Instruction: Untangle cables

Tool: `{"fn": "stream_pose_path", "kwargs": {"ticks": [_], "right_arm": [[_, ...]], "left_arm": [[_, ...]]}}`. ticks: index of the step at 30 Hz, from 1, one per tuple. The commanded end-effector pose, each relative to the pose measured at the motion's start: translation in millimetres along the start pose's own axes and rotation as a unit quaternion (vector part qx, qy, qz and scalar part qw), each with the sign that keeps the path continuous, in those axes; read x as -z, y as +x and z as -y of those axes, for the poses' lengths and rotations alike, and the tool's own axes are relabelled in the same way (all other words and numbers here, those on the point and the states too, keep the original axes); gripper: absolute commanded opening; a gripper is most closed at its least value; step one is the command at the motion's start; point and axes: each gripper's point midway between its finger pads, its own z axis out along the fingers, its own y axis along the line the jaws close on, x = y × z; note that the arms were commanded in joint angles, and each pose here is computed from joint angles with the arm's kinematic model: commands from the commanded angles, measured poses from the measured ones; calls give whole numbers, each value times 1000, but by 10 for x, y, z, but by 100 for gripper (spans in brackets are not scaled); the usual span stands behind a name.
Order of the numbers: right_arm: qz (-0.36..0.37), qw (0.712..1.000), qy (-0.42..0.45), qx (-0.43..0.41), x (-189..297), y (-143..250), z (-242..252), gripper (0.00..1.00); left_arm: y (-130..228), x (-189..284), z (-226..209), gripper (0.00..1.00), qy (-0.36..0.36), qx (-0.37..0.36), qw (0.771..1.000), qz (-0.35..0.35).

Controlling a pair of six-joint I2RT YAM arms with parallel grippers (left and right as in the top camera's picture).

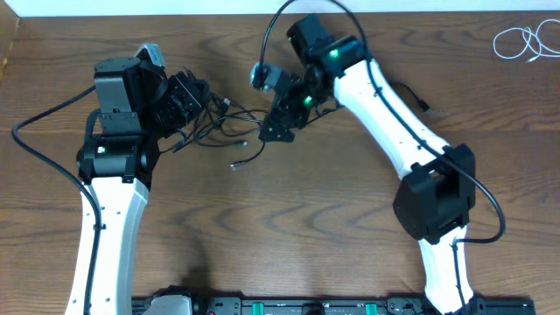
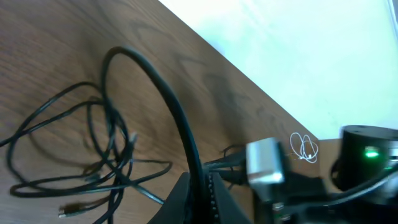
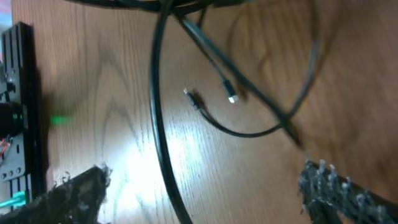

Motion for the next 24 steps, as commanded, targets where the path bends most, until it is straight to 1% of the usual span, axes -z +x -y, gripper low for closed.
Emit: {"fn": "stream_pose_path", "kwargs": {"ticks": [1,2,3,4,5,7,9,10,16,20,24], "right_arm": [[1,1000,-4,4,-68,10,-16,87],[2,1000,0,-1,-68,2,0,78],[3,1000,4,-5,-68,-8,16,67],[6,1000,8,-12,-64,-19,39,51],[8,1000,13,-20,-57,-29,67,38],[15,999,18,-35,-28,-55,107,21],[22,998,23,-50,27,-73,154,6],[23,998,24,-53,44,-78,166,1],[38,995,34,-89,189,-116,208,1],[58,991,44,-113,339,-197,220,1],[89,983,66,-147,612,-273,302,1]], "left_arm": [[-66,54,105,7,15,-2,1000,5],[-65,54,104,7,15,-2,1000,5],[-65,53,103,8,15,-3,1000,5],[-65,52,102,7,14,-7,1000,5],[-64,51,99,7,14,-10,1000,5],[-55,46,83,7,10,-18,1000,3],[-50,42,17,7,-6,-21,1000,5],[-51,42,-23,7,-16,-20,1000,6],[3,4,-270,7,-71,-18,997,-1],[91,-75,-389,7,-89,-24,995,-27],[207,-163,-537,7,-110,-37,991,-60]]}}
